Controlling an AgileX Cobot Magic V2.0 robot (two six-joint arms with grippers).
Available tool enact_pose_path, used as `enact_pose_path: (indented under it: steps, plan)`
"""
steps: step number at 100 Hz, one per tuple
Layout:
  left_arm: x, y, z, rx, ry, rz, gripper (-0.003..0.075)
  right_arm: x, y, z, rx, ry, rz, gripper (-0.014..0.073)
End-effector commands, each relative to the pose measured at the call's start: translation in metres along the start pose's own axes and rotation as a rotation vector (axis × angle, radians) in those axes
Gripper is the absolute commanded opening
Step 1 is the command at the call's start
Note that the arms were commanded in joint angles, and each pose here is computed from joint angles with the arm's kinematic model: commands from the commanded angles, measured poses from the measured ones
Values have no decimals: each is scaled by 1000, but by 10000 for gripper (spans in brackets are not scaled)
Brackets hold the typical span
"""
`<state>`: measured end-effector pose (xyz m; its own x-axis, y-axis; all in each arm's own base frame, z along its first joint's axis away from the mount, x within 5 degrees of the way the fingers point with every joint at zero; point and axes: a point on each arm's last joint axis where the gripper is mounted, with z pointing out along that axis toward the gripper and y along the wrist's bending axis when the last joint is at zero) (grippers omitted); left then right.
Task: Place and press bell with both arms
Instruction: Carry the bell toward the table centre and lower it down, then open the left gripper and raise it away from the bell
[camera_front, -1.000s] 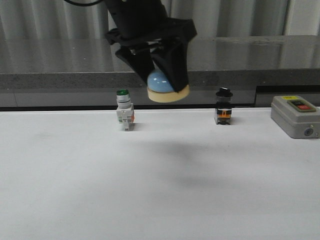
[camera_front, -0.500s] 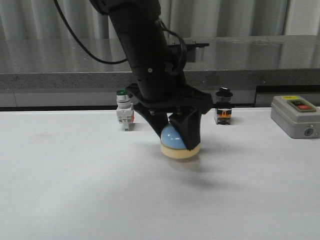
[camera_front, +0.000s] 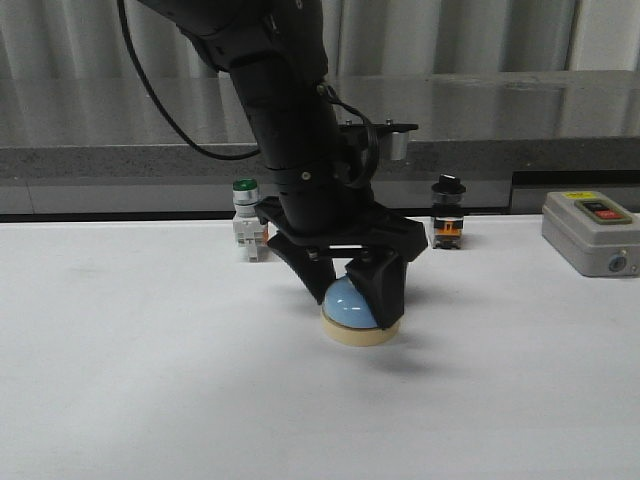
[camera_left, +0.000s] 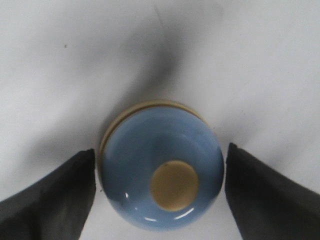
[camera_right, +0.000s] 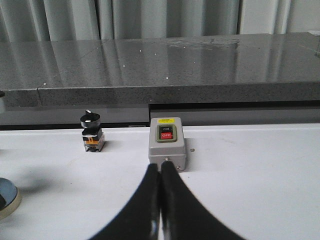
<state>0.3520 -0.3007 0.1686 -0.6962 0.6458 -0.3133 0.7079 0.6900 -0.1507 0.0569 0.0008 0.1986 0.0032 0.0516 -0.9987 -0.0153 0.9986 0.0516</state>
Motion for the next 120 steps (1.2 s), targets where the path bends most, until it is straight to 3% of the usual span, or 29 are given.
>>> enact_pose_path:
  steps: [1, 22, 32, 46, 67, 90, 120]
  plan:
    - [-13, -10, -33, 13, -111, 1, 557, -14, 1, -3, -9, -116, -11, -59]
    - [-15, -13, -45, 12, -139, 3, 552, -14, 1, -3, -9, -116, -11, -59]
    - [-18, -15, -61, 14, -179, -21, 507, -14, 1, -3, -9, -116, -11, -59]
    - [-20, -21, -90, 9, -251, -9, 341, -14, 1, -3, -9, -116, -11, -59]
    - [-14, -23, -137, 8, -298, -2, -20, -14, 1, -3, -9, -116, -11, -59]
    - [-7, -10, -182, -10, -394, -87, -20, -14, 1, -3, -9, -116, -11, -59]
    - [12, 28, -234, -77, -496, -195, -20, -14, 1, -3, -9, -116, -11, -59]
